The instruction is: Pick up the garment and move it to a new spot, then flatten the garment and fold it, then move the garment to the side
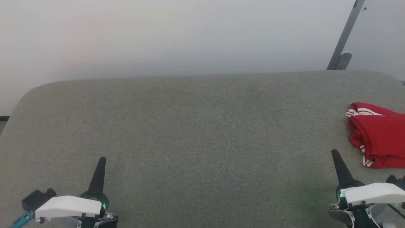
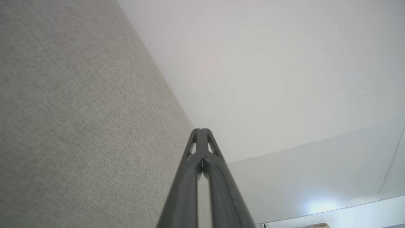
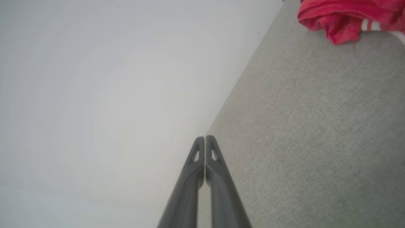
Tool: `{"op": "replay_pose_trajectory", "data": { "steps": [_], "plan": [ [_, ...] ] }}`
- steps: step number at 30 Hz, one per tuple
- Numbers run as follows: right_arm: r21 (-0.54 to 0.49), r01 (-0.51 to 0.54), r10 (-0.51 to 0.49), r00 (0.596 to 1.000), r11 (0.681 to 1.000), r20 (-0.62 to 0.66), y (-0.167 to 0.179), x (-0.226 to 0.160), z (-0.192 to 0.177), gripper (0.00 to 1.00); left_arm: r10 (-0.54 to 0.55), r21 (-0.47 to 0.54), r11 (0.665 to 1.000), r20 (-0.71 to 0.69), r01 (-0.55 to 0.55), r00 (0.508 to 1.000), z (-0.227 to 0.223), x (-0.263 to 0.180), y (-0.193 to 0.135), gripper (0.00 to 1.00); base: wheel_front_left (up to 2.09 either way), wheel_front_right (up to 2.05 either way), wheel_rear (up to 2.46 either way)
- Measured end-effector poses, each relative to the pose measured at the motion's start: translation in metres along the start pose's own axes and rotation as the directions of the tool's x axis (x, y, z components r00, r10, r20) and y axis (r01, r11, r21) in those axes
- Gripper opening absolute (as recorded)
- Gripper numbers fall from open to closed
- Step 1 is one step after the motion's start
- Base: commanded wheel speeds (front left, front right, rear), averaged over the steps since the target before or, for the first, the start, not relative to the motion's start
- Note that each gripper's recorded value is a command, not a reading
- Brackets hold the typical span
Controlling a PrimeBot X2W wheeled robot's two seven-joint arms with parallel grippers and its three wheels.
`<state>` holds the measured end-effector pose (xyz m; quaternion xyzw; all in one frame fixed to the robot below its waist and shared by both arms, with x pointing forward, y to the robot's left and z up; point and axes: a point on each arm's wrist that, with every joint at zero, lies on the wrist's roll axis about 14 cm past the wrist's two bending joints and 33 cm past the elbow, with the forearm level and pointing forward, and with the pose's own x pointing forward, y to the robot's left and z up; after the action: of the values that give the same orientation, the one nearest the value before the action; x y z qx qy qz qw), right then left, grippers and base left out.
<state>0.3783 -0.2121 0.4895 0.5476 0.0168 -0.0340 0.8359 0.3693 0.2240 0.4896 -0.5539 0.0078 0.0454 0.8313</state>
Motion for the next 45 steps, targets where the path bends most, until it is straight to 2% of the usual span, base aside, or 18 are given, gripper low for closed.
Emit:
{"op": "replay_pose_trajectory", "data": {
  "steps": [23, 45],
  "plan": [
    [0.206, -0.023, 0.026, 1.0, 0.978, -0.012, 0.008, 0.004, -0.004, 0.0, -0.029, -0.199, 0.98, -0.024, 0.023, 0.999, -0.009, 0.008, -0.011, 0.0, 0.0, 0.0, 0.0],
    [0.369, -0.051, 0.06, 0.998, 0.928, -0.014, 0.017, 0.008, -0.005, 0.0, -0.064, -0.354, 0.934, -0.042, 0.045, 0.997, -0.017, 0.014, -0.021, 0.0, 0.0, 0.0, 0.0]
  ]
}}
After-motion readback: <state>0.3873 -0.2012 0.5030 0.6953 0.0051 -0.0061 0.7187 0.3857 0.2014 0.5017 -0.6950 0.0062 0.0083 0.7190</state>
